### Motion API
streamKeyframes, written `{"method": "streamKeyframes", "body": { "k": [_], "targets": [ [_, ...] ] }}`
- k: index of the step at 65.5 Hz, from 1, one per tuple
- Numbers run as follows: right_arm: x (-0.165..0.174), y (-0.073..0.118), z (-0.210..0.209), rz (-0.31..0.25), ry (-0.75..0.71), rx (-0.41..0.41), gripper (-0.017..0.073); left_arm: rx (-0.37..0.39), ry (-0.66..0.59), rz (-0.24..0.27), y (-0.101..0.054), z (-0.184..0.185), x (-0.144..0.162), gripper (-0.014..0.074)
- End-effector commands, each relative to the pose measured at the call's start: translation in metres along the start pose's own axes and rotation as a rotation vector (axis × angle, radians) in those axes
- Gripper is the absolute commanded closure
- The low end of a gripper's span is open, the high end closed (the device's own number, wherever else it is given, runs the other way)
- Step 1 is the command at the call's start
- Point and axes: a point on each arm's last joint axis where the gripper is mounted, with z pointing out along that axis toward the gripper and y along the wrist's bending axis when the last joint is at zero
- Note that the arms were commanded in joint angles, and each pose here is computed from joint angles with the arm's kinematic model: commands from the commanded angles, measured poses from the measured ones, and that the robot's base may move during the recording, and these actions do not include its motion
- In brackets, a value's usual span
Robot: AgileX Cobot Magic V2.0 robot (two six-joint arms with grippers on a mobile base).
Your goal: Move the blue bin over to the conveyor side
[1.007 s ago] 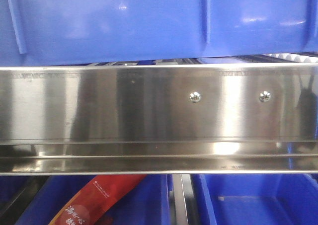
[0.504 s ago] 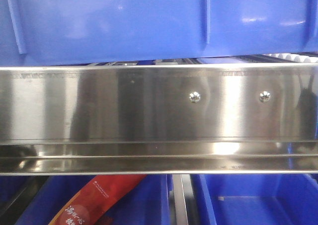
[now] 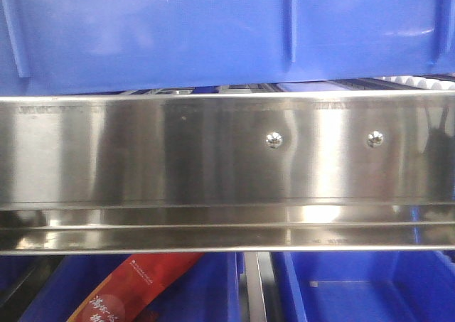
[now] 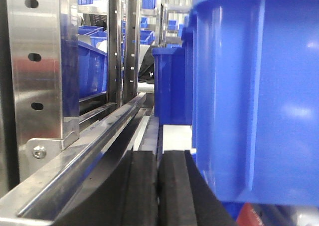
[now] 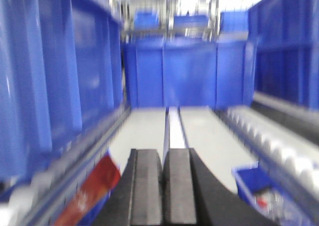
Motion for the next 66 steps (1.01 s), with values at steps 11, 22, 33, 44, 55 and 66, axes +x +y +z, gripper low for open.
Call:
{"method": "streamKeyframes", "body": {
  "k": [11, 22, 33, 44, 55, 66],
  "targets": [
    [-0.049, 0.005, -0.007, 0.002, -0.086, -0.022, 0.0647, 0.009, -0.092, -0.013, -0.004, -0.012, -0.080, 0.0611],
    [-0.105, 0.011, -0.019, -0.003, -0.134, -0.053, 0.0647, 0.013, -0.023, -0.014, -0.006, -0.013, -0.132, 0.0519],
    [-0.156, 0.015, -0.013, -0.005, -0.177, -0.057, 0.0646, 0.039, 0.038, 0.036, -0.008, 0.001, -0.176, 0.0288],
    [-0.190, 0.018, 0.008, -0.007, -0.126, -0.064, 0.0625, 0.046, 0.079, 0.052, -0.012, 0.037, -0.209, 0.0144],
    [-0.202, 0.019, 0.031, -0.006, -0.083, -0.062, 0.0464, 0.111, 0.125, 0.059, -0.021, 0.071, -0.223, 0.0115],
    [-0.202, 0.019, 0.048, -0.005, -0.042, -0.059, 0.0105, 0.169, 0.213, 0.065, -0.032, 0.102, -0.227, 0.0117]
  ]
}}
